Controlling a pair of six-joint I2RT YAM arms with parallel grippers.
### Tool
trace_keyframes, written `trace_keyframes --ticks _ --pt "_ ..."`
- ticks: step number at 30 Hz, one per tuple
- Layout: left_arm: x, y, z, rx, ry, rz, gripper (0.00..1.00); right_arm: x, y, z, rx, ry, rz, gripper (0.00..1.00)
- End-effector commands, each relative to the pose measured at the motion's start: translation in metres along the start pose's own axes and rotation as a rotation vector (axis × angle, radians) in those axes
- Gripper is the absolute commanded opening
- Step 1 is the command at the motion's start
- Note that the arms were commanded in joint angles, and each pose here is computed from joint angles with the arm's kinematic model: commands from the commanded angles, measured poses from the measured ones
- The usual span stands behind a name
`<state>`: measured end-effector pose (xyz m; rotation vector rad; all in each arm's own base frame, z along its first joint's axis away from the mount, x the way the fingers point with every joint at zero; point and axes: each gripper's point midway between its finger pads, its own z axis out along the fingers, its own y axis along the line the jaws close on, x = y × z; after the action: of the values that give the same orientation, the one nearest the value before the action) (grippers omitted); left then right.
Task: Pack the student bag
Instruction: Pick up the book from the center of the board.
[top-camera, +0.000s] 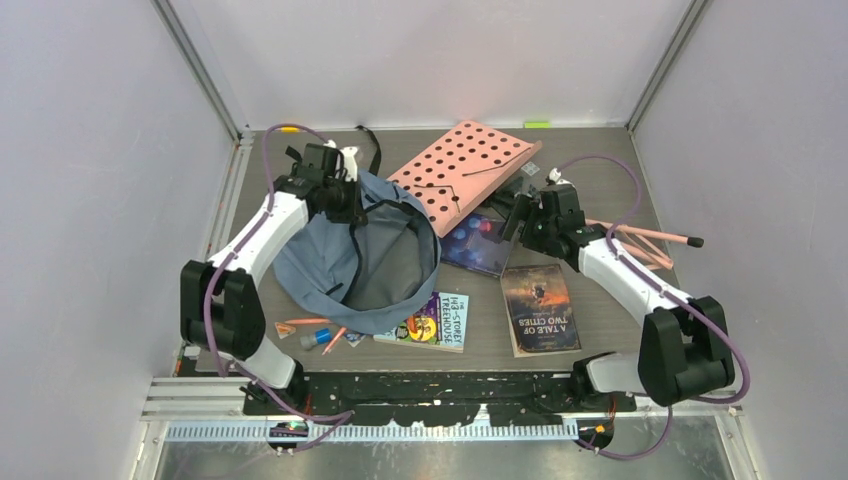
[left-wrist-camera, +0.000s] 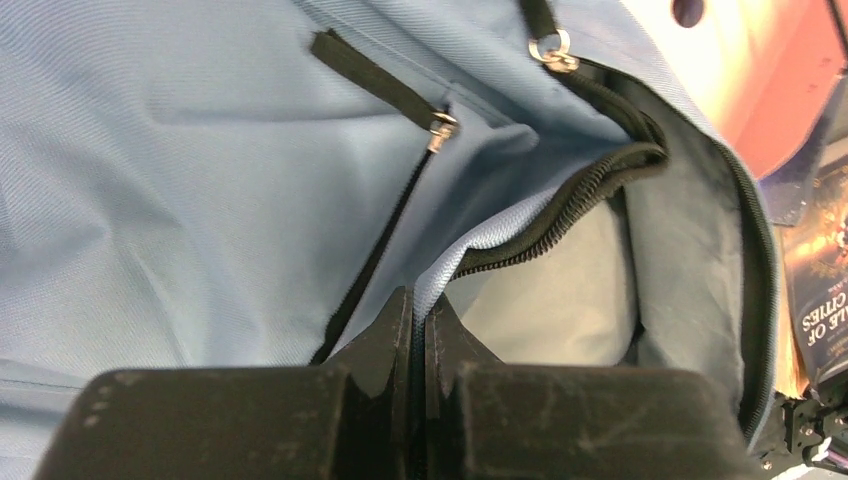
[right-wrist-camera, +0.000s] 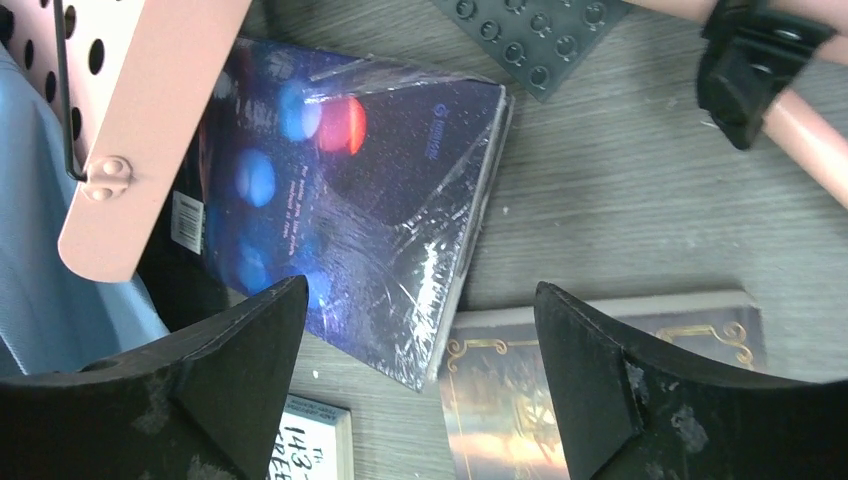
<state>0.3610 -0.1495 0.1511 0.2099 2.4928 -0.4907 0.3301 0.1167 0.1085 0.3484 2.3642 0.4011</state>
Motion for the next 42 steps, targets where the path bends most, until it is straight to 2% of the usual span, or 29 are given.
trace_keyframes --ticks 1,5,9,16,21,26,29,32,33,34,35,36,37,38,39,42 --pt "-0.014 0.020 0.005 -0.018 -0.016 0.005 0.01 -0.011 0.021 0.015 -0.135 -0.030 0.030 0.88" --pt "-0.006 0.018 0.011 0.030 0.020 -0.035 0.10 -0.004 0.018 0.029 -0.139 -0.010 0.031 0.85" --pt "0.006 0.014 0.015 0.059 0.040 -0.079 0.26 0.007 0.015 0.042 -0.138 0.028 0.032 0.81" --pt "0.030 0.006 0.009 0.093 0.049 -0.155 0.53 0.021 0.003 0.055 -0.099 0.065 0.029 0.80" --pt "0.044 -0.002 -0.002 0.124 0.038 -0.186 0.60 0.032 -0.001 0.063 -0.091 0.106 0.042 0.80" --pt "0.059 -0.016 -0.014 0.193 0.036 -0.220 0.63 0.037 0.007 0.071 -0.133 0.127 0.070 0.79" --pt "0.064 -0.023 -0.024 0.223 0.017 -0.230 0.64 0.037 0.013 0.074 -0.164 0.129 0.089 0.75" --pt "0.072 -0.023 -0.030 0.219 0.014 -0.240 0.64 0.040 0.016 0.078 -0.187 0.137 0.100 0.67" --pt "0.074 -0.023 -0.031 0.215 0.015 -0.242 0.63 0.041 0.017 0.078 -0.191 0.139 0.104 0.60" --pt "0.076 -0.022 -0.033 0.212 0.014 -0.241 0.59 0.040 0.018 0.078 -0.201 0.137 0.105 0.57" --pt "0.077 -0.022 -0.034 0.209 0.013 -0.241 0.47 0.039 0.019 0.077 -0.206 0.133 0.111 0.50" --pt "0.077 -0.022 -0.036 0.205 0.008 -0.240 0.40 0.038 0.021 0.077 -0.212 0.127 0.111 0.46" --pt "0.076 -0.022 -0.038 0.203 0.000 -0.239 0.34 0.035 0.023 0.074 -0.219 0.118 0.111 0.35" --pt "0.074 -0.022 -0.040 0.202 -0.009 -0.235 0.29 0.034 0.023 0.072 -0.217 0.116 0.111 0.30" --pt "0.071 -0.023 -0.042 0.205 -0.023 -0.229 0.25 0.029 0.025 0.068 -0.221 0.102 0.108 0.21" --pt "0.059 -0.024 -0.048 0.201 -0.068 -0.206 0.14 0.020 0.025 0.056 -0.209 0.070 0.101 0.06"
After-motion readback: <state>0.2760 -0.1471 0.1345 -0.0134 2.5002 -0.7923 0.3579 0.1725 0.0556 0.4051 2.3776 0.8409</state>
